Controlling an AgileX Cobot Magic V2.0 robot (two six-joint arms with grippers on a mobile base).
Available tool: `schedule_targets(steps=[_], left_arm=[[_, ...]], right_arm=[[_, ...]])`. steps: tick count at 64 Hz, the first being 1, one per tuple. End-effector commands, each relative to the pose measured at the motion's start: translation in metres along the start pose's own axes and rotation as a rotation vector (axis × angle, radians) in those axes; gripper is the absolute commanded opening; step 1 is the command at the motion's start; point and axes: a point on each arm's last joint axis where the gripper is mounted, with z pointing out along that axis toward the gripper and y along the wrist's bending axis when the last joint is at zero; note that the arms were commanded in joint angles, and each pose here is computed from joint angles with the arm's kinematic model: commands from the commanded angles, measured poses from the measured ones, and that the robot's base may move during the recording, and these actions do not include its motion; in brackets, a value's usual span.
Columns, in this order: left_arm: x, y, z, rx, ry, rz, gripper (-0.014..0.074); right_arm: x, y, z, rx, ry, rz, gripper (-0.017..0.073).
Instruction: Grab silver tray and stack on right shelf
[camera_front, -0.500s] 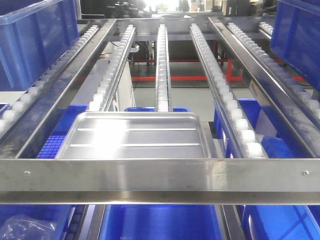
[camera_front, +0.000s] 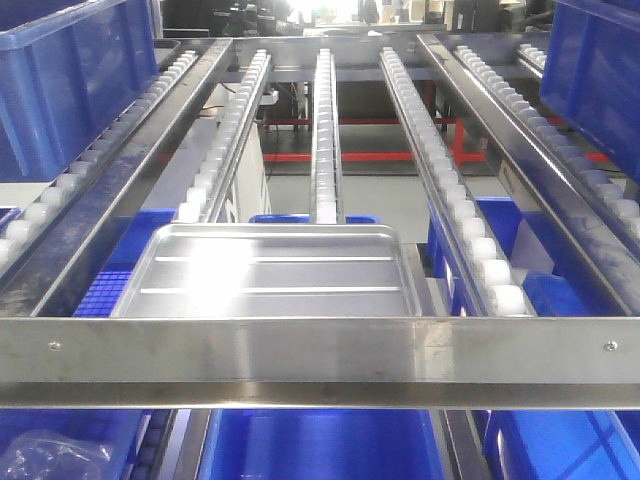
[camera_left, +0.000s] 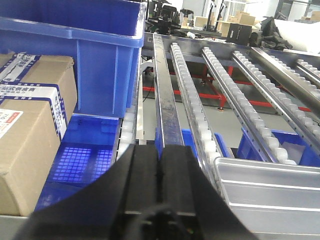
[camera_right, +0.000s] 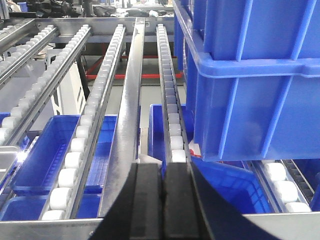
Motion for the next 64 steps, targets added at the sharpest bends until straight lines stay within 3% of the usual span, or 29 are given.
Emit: schedule_targets(steps=[1, 22, 32, 41, 45, 55, 64], left_arm=[[-0.003, 0.0, -0.001, 0.008, -0.09, -0.008, -0.0101], [-0.005, 0.0, -0.001, 0.009, -0.106, -0.013, -0.0101], [-0.037, -0.002, -0.005, 0.017, -0.254, -0.019, -0.0101], [-0.099, -0.009, -0.008, 0.015, -0.238, 0.106, -0.01], [-0.127, -0.011, -0.005, 0.003, -0.195, 0.124, -0.01], [-0.167, -0.014, 0.022, -0.006, 0.003, 0.078, -0.0099], [-0.174, -0.015, 0.058, -0.015, 0.153, 0.074, -0.0088]], right_arm=[[-0.015, 0.002, -0.003, -0.015, -0.126, -0.007, 0.0048], [-0.022, 0.003, -0.004, -0.03, -0.2, -0.008, 0.0048], [-0.049, 0.006, -0.012, -0.057, -0.371, -0.007, 0.0048], [-0.11, 0.007, -0.026, -0.047, -0.452, -0.007, 0.0048], [-0.132, 0.007, -0.025, -0.034, -0.418, -0.006, 0.0048], [-0.167, 0.007, 0.0, -0.012, -0.25, 0.001, 0.0061], [-0.168, 0.013, 0.028, -0.068, -0.101, 0.03, 0.0188]])
